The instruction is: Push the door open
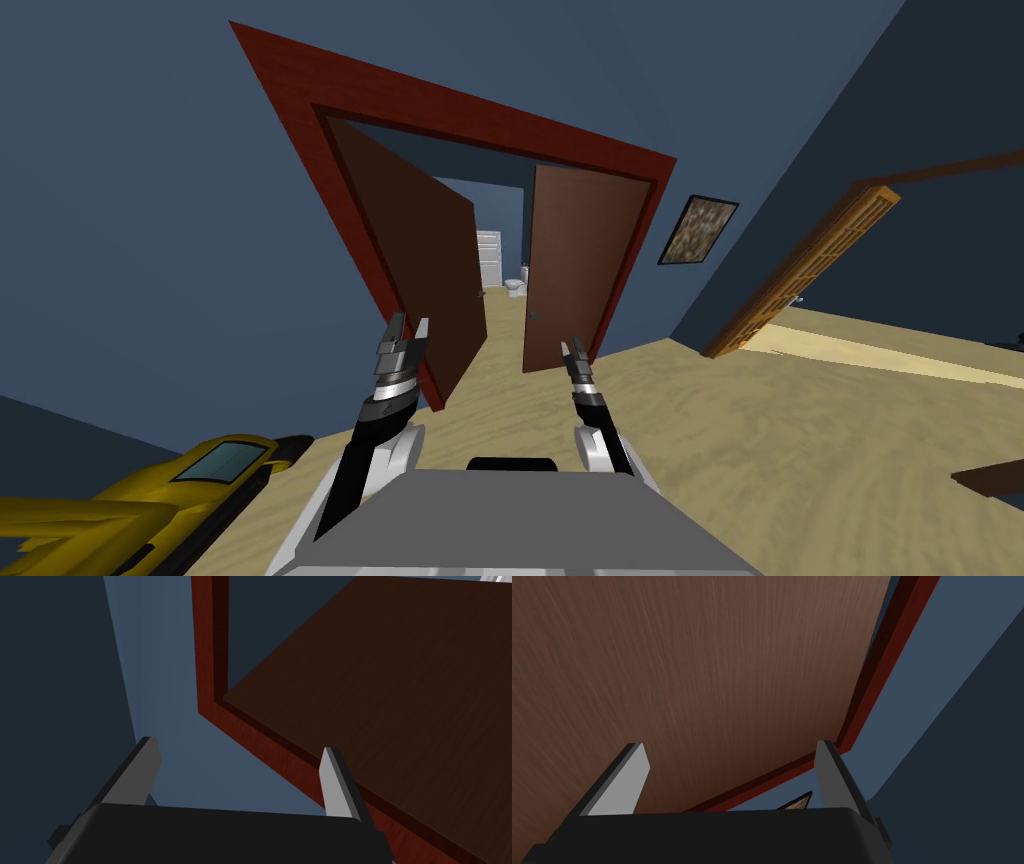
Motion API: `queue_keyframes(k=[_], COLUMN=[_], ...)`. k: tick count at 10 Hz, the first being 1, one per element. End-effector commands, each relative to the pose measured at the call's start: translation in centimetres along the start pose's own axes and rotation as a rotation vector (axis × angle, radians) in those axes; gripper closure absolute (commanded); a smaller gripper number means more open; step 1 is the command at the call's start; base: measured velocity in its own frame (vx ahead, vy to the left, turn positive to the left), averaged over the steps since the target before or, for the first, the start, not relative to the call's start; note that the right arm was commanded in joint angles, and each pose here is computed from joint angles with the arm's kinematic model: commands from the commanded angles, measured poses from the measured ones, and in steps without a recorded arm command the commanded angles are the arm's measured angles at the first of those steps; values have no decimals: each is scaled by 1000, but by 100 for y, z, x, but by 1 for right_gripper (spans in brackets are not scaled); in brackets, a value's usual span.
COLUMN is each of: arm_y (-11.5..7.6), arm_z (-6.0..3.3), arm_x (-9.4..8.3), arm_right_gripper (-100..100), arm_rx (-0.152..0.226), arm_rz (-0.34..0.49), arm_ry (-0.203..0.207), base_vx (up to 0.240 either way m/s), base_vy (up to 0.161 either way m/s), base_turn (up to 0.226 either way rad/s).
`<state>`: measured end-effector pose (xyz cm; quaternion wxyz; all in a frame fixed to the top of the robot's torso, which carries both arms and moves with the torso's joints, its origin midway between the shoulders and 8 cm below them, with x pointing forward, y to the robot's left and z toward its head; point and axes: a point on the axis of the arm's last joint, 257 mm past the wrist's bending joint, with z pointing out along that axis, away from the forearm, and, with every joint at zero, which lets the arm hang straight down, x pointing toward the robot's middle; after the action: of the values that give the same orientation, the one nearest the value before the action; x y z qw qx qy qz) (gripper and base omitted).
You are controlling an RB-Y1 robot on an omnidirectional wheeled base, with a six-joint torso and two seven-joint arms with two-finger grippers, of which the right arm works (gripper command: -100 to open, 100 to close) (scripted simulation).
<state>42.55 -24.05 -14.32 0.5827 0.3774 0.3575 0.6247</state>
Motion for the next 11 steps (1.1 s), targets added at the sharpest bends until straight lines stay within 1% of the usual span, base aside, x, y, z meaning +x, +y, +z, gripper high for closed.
queue_keyframes(k=[1,6,11], arm_y=[-170,-709,-1184], arm_z=[-49,-239,-467], arm_x=[15,69,132], arm_right_gripper=[-100,-100,-100], arm_rx=[32,136,234], arm_rz=[-3,-13,-22], arm_ry=[4,19,35], base_vx=[73,90,88], base_vy=[-59,-68,-72], base_turn=[56,59,57])
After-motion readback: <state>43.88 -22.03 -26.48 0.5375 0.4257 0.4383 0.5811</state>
